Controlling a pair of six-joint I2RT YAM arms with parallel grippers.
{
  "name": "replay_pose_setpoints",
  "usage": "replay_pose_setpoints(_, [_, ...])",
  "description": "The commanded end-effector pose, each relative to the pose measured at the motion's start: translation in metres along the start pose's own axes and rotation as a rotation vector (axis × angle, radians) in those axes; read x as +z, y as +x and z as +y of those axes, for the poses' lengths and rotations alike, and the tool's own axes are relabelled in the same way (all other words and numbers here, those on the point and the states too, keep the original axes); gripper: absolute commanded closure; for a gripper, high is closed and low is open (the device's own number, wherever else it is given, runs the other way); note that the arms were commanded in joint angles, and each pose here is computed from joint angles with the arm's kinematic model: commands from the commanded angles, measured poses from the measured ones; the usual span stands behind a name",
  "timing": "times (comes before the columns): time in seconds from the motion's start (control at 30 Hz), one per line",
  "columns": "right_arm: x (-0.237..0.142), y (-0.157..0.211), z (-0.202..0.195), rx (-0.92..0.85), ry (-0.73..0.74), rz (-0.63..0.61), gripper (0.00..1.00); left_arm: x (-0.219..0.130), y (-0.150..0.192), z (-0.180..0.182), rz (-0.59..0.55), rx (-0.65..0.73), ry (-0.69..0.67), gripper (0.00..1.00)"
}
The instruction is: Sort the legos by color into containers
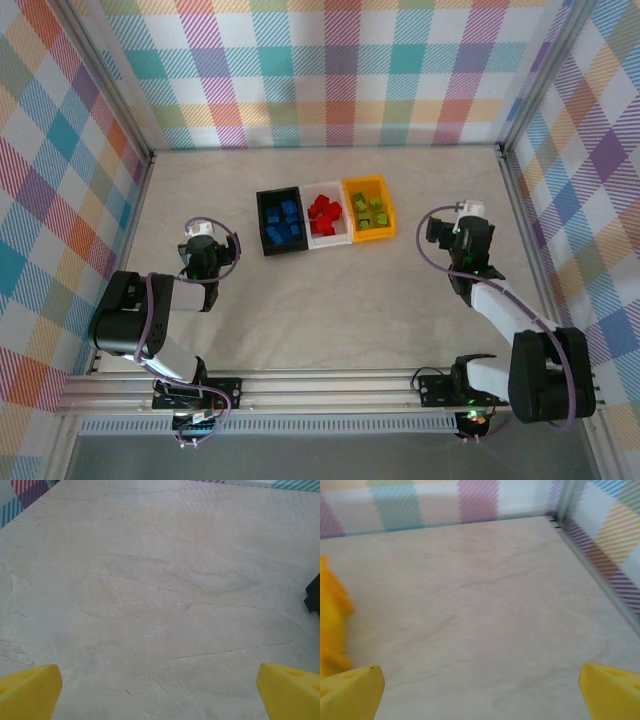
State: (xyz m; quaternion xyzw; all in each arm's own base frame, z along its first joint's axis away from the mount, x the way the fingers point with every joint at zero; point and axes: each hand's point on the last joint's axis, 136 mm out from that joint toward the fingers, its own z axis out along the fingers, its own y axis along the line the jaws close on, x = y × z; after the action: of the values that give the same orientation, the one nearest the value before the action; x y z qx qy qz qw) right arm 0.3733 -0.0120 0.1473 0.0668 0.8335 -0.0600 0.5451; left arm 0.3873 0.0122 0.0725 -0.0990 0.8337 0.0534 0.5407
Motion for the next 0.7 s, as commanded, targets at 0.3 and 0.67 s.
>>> replay_pose_setpoints(0.3, [0.022,0.022,0.018,0.04,-0.174,-0.06,0.0,-0.002,-0.011,0.0,-0.046,-0.006,-0.01,0.0])
replay_pose_setpoints(0.67, [0.039,0.042,0.022,0.037,-0.177,-0.051,0.0,-0.002,-0.011,0.0,-0.046,-0.006,-0.01,0.0])
